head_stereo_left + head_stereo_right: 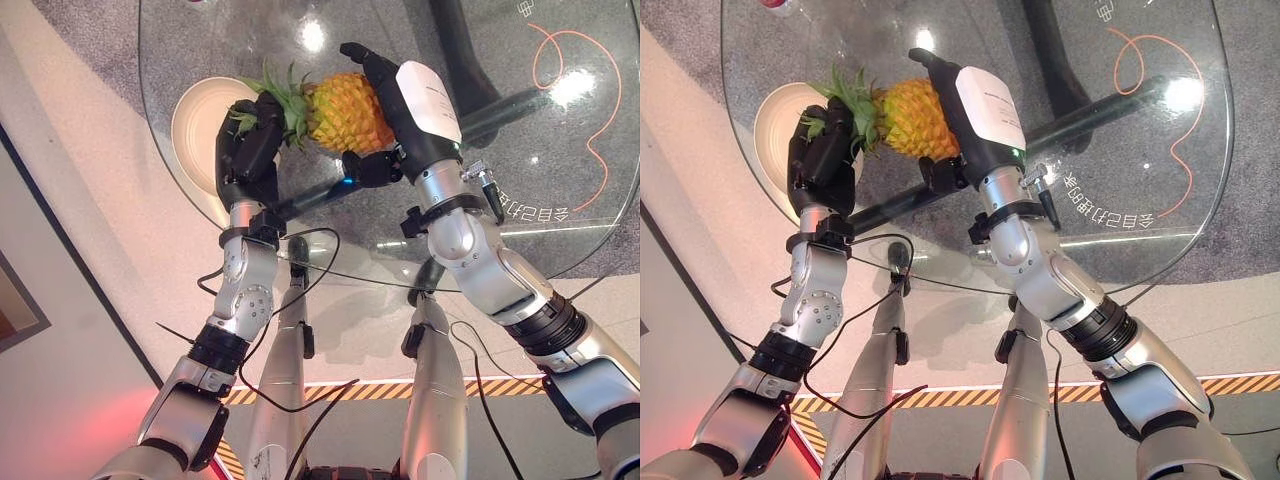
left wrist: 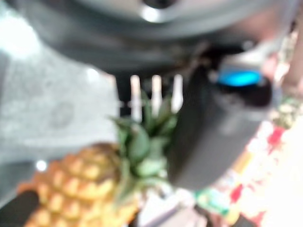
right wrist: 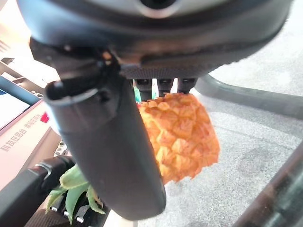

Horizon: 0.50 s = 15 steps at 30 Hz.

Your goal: Pick up the fruit to the plate

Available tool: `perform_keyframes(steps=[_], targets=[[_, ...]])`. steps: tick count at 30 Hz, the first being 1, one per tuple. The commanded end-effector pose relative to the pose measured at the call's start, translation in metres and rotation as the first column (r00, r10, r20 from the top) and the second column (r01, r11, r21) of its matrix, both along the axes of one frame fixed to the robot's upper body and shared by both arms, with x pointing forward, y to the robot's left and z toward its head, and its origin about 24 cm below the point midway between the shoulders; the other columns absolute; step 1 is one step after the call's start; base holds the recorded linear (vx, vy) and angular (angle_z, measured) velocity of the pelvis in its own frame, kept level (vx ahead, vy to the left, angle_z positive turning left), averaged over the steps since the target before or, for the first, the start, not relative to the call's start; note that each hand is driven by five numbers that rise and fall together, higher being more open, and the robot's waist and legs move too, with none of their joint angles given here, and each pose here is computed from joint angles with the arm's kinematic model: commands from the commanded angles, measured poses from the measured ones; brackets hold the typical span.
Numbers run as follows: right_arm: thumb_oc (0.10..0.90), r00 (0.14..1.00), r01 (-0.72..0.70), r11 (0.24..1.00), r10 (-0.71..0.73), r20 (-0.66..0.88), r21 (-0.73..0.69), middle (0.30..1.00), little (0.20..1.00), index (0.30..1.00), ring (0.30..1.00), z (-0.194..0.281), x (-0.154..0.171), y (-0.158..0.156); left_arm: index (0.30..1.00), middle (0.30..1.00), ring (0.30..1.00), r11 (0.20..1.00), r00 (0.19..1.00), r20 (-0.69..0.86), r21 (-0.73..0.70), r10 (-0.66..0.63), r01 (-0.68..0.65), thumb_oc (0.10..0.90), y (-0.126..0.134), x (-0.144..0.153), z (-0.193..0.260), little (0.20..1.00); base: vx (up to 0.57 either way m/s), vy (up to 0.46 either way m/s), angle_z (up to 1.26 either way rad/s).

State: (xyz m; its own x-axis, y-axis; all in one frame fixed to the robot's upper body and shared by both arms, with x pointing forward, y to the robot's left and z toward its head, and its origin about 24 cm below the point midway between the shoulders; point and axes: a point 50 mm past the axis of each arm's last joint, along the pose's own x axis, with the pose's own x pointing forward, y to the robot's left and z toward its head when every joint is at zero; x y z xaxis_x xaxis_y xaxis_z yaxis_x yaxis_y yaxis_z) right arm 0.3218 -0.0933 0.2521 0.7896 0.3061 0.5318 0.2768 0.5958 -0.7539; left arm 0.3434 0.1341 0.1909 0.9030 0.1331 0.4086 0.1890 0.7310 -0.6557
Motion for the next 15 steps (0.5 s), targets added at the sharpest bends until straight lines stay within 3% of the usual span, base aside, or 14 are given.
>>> perform_keyframes(steps=[1, 15], targets=[[0.8, 0.947, -0.129, 0.991, 0.11, 0.302, 0.045, 0.9, 0.9, 0.9, 0.9, 0.0575, -0.0302, 0.0157, 0.3, 0.3, 0.3, 0.998, 0.925, 0.379, -0.046, -0.018, 0.038, 0.1, -0.0134, -0.028, 0.0706, 0.2, 0.0, 0.0, 0.0], [0.8, 0.945, -0.137, 0.989, 0.117, 0.306, 0.047, 0.9, 0.9, 0.9, 0.9, 0.0565, -0.0322, 0.0168, 0.3, 0.3, 0.3, 0.996, 0.914, 0.405, -0.094, 0.028, 0.011, 0.1, -0.008, -0.0318, 0.0725, 0.2, 0.0, 0.0, 0.0]])
